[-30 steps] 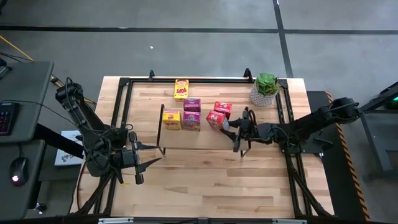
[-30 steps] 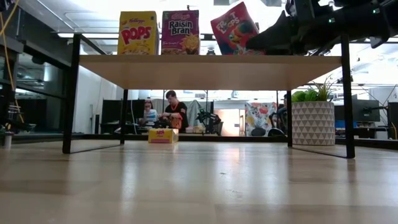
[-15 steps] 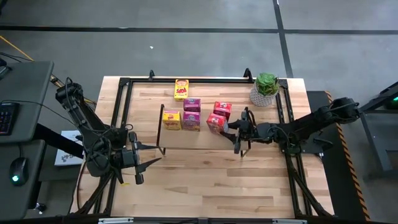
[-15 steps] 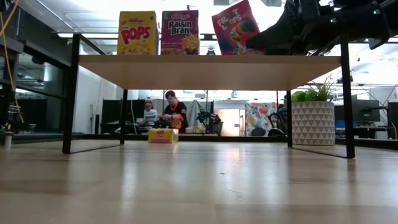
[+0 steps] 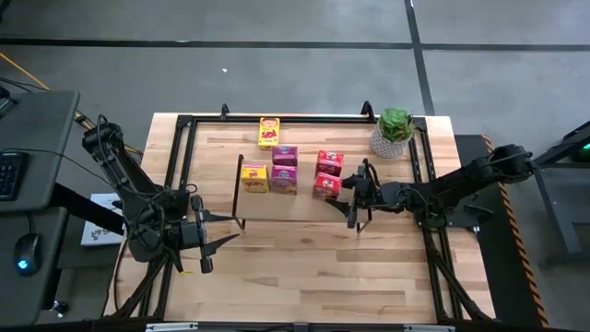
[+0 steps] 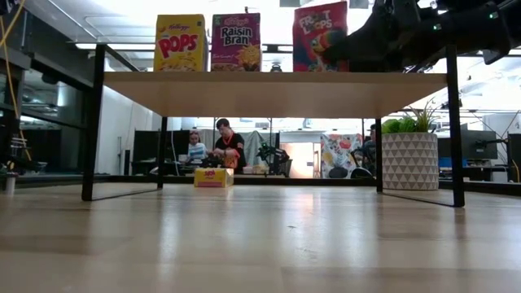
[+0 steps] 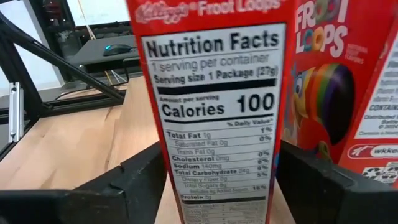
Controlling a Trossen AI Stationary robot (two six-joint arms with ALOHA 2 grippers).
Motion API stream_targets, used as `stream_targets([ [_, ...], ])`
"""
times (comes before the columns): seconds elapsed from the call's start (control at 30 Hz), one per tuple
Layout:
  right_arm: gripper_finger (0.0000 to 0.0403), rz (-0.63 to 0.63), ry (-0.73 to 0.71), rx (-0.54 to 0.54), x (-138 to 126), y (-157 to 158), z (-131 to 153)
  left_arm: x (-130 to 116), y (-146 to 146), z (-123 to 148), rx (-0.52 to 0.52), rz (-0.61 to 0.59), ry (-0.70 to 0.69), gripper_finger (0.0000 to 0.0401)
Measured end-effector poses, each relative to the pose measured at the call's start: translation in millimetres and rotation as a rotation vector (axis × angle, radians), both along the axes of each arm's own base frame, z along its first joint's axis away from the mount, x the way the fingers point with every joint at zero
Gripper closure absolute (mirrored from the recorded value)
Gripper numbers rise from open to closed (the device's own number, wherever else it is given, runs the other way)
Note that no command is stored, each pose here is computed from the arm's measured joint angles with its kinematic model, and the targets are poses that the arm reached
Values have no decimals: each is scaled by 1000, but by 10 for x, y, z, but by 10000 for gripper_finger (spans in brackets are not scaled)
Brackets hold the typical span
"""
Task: Stack cereal on shelf
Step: Put the red cereal box on the shelf, then put the yellow cereal box on the shelf
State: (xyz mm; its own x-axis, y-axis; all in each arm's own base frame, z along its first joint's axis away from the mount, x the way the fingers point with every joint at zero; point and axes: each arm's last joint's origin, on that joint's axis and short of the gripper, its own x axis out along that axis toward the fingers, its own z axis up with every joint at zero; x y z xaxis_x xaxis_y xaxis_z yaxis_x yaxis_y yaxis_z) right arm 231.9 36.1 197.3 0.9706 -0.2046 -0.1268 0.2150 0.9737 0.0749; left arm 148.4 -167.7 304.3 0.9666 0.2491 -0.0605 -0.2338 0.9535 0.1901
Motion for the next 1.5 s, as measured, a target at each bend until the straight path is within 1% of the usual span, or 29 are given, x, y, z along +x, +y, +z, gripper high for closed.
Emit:
stream_targets([
  [0.27,128,42,37,2,-101,-8,58,0,-5,-2,0,-17,4,224],
  [0.43,128,43,13,32,-204,-28,170,1,-10,-3,-2,-34,6,224],
  [0.73,128,49,-108,65,-371,-61,410,1,-10,-3,-2,-34,6,224],
  [0.87,128,80,-162,89,-442,-68,504,2,-9,-2,-1,-33,6,224],
  [1.0,128,102,-216,94,-495,-73,584,49,33,20,-22,7,-12,224],
  [1.07,128,103,-246,92,-506,-75,618,102,84,55,-27,56,-33,224],
  [1.1,128,104,-254,81,-509,-76,629,134,116,95,-14,87,-42,224],
  [1.2,128,105,-262,55,-511,-76,642,233,244,366,42,217,-69,224],
  [1.3,128,105,-260,47,-509,-76,641,328,490,746,108,426,-57,224],
  [1.4,128,105,-257,47,-509,-75,638,431,881,1069,154,670,-16,224],
  [1.43,128,105,-257,48,-509,-75,638,448,1031,1154,156,751,-8,224],
  [1.5,128,105,-252,56,-508,-75,633,426,1331,1289,130,917,-10,224],
])
